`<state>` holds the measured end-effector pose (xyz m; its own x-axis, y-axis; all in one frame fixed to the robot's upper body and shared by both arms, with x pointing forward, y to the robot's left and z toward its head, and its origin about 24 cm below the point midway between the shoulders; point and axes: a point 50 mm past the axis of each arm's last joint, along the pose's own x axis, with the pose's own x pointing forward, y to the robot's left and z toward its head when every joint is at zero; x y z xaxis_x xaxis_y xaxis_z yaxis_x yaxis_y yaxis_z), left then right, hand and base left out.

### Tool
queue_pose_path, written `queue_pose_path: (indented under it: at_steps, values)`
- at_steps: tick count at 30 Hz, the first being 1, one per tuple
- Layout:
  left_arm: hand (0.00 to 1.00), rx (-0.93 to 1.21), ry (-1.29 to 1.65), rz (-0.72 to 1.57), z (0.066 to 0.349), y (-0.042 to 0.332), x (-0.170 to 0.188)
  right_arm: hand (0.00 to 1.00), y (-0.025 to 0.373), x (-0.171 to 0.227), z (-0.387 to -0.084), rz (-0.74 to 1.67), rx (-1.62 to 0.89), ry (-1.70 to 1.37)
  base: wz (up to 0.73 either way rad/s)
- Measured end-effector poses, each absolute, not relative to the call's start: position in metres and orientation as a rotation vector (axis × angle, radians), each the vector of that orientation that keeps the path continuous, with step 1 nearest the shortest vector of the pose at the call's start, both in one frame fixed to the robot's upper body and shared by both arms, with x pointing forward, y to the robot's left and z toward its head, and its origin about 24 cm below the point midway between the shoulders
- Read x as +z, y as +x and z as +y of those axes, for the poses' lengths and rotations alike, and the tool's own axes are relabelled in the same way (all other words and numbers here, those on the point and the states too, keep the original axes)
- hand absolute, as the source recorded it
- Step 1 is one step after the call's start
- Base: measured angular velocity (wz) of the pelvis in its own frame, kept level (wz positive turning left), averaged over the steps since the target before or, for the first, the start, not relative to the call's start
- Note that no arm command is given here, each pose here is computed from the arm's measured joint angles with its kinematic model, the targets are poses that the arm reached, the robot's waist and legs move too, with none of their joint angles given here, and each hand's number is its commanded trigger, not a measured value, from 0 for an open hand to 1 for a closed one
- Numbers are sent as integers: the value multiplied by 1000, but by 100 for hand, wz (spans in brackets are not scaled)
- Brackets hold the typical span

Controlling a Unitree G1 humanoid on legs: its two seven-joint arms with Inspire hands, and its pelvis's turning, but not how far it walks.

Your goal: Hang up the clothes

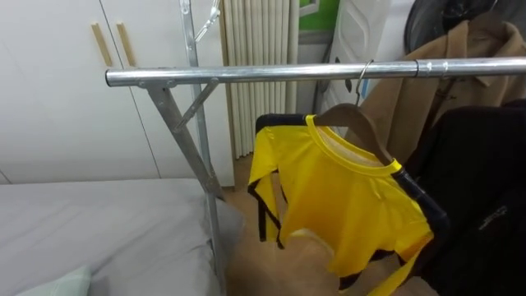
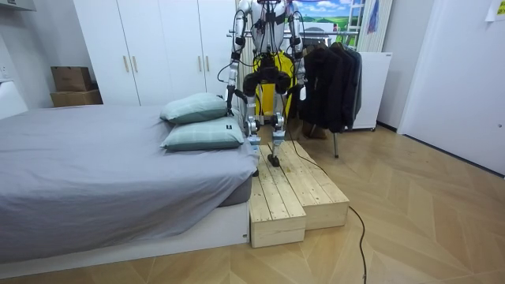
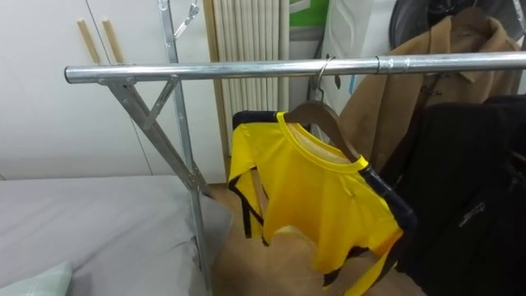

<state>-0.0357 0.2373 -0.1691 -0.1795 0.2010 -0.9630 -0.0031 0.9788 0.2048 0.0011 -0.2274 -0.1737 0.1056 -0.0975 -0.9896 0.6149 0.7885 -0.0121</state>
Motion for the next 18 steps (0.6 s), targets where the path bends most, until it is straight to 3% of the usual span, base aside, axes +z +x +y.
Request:
queue_pose_path:
  at_steps: [18]
  values:
    - [0,217,237,1726,247,-34,-167,0,37,-171,-230,1354,-302,238,2]
